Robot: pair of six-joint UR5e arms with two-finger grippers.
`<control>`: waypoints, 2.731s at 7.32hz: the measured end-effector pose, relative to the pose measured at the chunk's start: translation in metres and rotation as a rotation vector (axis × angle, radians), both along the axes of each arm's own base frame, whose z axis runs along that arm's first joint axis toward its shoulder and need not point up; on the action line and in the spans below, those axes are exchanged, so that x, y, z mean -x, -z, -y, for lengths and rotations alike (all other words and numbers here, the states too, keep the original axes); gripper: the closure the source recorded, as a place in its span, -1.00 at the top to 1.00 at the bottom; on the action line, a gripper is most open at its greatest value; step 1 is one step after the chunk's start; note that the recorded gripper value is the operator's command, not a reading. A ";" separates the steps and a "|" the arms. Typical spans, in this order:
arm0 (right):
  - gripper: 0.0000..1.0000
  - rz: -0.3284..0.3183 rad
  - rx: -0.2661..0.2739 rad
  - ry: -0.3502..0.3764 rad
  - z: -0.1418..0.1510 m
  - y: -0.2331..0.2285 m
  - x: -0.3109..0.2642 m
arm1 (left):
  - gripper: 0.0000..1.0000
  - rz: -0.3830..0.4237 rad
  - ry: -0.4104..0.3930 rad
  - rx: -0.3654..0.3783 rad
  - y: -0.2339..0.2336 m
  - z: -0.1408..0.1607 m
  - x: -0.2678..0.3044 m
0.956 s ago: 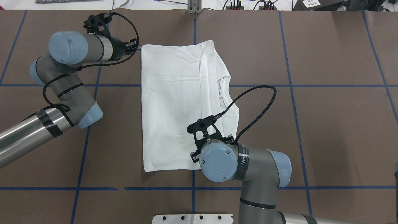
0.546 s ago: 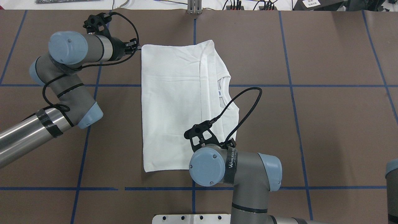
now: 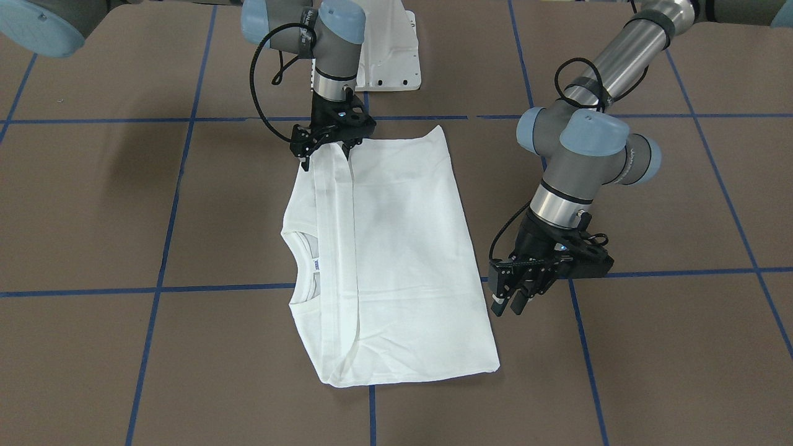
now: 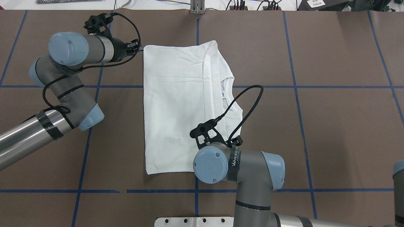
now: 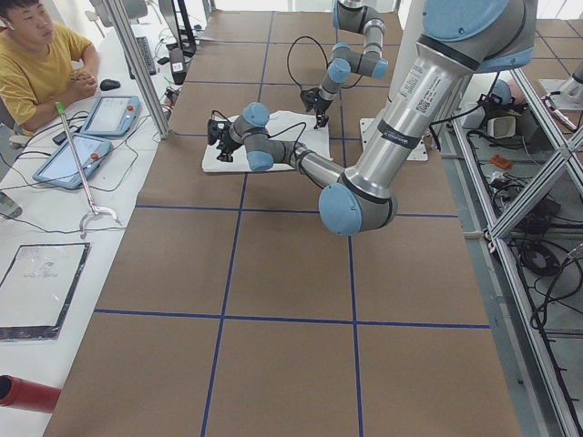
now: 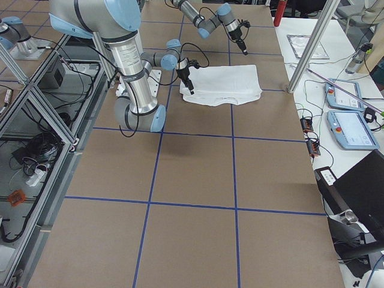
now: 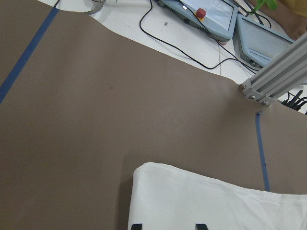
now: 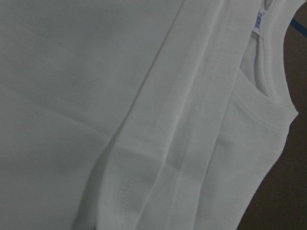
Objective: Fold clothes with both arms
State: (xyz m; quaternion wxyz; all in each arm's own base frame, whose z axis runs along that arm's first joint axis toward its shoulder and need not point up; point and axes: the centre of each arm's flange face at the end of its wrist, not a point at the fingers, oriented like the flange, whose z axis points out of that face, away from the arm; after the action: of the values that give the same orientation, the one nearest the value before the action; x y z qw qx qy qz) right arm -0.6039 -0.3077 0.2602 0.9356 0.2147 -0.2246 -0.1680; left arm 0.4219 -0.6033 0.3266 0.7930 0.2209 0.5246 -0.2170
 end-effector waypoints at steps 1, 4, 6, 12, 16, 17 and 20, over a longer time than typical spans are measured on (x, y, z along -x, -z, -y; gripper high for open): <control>1.00 -0.019 0.000 0.000 0.005 -0.022 -0.022 | -0.05 -0.001 0.000 -0.001 0.000 -0.001 0.001; 1.00 0.012 0.008 -0.021 -0.010 -0.045 -0.094 | -0.05 -0.004 0.000 -0.003 0.002 -0.002 0.002; 1.00 0.151 0.135 -0.202 -0.017 -0.016 -0.088 | -0.05 -0.004 -0.001 -0.003 0.002 -0.002 0.002; 0.87 0.656 0.712 -0.858 -0.045 -0.014 -0.037 | -0.05 -0.005 0.002 0.000 0.002 -0.002 0.002; 0.81 0.668 0.756 -0.935 -0.045 -0.023 -0.036 | -0.05 -0.010 0.006 -0.002 0.002 -0.007 0.007; 0.76 0.659 0.755 -0.942 -0.045 -0.028 -0.036 | -0.05 -0.006 0.004 0.002 -0.003 -0.008 0.008; -0.86 0.646 0.753 -0.948 -0.045 -0.035 -0.037 | -0.05 -0.003 0.001 0.004 -0.006 -0.010 0.008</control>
State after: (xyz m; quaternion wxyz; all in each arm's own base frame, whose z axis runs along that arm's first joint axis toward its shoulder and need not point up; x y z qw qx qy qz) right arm -0.5665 -0.2624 0.2954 0.8049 -0.0109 -0.4173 0.4218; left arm 0.4137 -0.5937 0.3325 0.7926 0.2193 0.5252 -0.2188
